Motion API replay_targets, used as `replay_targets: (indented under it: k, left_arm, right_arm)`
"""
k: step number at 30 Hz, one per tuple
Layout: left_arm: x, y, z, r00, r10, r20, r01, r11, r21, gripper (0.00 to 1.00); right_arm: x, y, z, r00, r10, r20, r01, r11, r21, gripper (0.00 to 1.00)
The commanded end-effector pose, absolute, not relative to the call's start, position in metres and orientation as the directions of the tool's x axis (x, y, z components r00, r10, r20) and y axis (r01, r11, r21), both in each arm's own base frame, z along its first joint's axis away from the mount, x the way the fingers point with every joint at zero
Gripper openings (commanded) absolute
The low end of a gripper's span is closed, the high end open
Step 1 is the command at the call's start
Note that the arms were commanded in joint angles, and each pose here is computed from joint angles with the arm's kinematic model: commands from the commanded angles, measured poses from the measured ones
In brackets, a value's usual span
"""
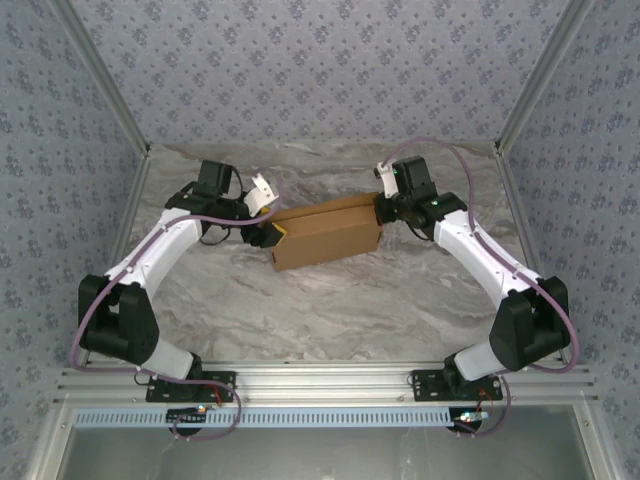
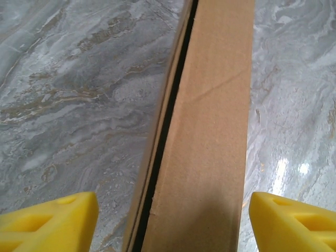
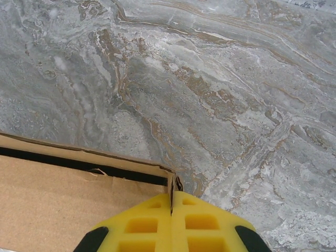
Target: Fold the paper box
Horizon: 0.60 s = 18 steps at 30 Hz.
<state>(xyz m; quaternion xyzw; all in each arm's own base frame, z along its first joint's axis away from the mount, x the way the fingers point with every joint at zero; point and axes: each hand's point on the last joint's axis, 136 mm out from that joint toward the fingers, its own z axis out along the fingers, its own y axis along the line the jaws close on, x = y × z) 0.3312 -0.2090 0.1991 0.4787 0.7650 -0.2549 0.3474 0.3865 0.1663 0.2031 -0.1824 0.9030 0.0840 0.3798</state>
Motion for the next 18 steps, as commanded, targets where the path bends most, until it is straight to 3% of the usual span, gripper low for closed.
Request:
replay_targets:
  k: [1, 6, 10, 18]
  left_arm:
    - [0.339, -0.205, 0.225, -0.313, 0.478, -0.821, 0.869, 0.493, -0.043, 0.77]
    - [0.343, -0.187, 0.231, -0.430, 0.392, -0.813, 0.747, 0.661, -0.076, 0.78]
    - [0.337, -0.165, 0.229, -0.519, 0.332, -0.787, 0.618, 0.782, -0.078, 0.70]
    - [0.312, -0.158, 0.220, -0.565, 0.338, -0.752, 0.585, 0.807, -0.076, 0.47]
  right_arm:
    - [0.374, 0.164, 0.191, -0.685, -0.278, -0.674, -0.386, 0.923, 0.012, 0.00]
    - [0.375, 0.168, 0.191, -0.687, -0.286, -0.668, -0.392, 0.920, 0.009, 0.00]
    - [0.376, 0.171, 0.191, -0.687, -0.295, -0.664, -0.398, 0.918, 0.003, 0.00]
    - [0.378, 0.175, 0.191, -0.685, -0.303, -0.662, -0.404, 0.915, -0.001, 0.00]
